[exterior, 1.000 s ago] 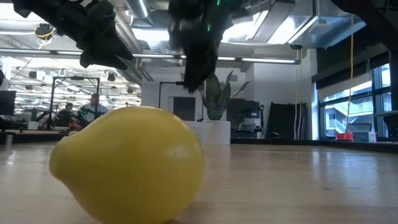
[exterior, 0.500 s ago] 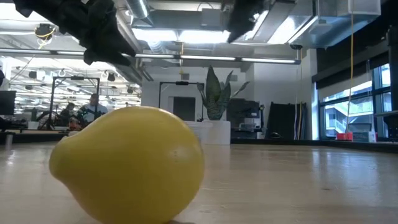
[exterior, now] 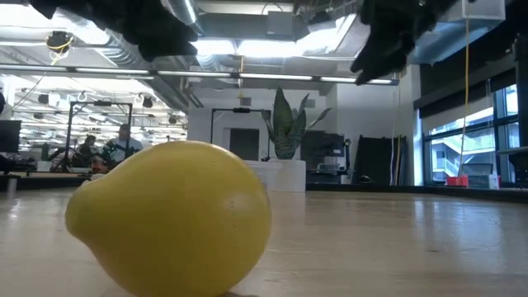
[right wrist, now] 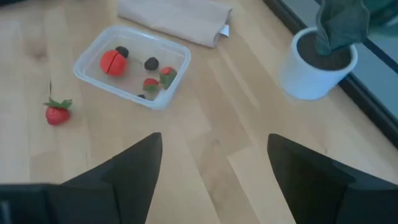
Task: Pick and placing Produce into tupperware
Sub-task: Put the red strawberry into the transparent bin
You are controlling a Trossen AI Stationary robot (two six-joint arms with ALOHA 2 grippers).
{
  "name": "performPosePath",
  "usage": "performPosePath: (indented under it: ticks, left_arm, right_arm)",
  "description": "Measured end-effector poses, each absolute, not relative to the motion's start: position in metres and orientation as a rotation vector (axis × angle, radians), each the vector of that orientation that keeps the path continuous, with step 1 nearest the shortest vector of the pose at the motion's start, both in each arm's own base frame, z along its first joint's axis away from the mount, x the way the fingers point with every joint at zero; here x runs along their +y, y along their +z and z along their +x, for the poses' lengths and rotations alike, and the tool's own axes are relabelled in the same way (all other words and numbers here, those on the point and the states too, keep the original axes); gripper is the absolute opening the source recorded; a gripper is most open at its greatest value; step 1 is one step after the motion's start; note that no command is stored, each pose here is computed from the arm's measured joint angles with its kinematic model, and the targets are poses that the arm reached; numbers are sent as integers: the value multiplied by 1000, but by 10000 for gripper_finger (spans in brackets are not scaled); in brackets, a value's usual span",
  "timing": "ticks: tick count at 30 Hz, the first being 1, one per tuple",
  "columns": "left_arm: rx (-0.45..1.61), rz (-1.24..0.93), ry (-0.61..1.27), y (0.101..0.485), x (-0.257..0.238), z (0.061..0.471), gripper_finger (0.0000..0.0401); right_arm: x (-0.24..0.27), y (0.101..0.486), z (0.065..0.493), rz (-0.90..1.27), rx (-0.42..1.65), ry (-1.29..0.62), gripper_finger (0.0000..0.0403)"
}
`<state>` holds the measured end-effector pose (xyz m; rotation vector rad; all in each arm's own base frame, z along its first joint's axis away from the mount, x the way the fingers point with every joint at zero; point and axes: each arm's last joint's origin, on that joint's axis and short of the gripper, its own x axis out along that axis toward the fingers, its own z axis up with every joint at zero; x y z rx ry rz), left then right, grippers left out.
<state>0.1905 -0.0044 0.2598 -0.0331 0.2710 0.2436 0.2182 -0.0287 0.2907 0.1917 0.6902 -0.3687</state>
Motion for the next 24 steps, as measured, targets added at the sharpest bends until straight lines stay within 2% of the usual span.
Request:
performPosePath:
  ticks: [6,11,18,24]
  left_arm:
    - [419,117,146,266,-39,226,207]
    - [510,306,236,280,-72,261,207]
    - [472,248,239,296,-98,289,207]
    - [663,292,83,277,-107,286,207]
  right_arm:
    - [-27,279,205,242,675,-389,293]
    - [-27,277,205,237,682,-387,293]
    - [-27,277,204,187,692,-367,293]
    - [-27,277,205,155,699,-354,293]
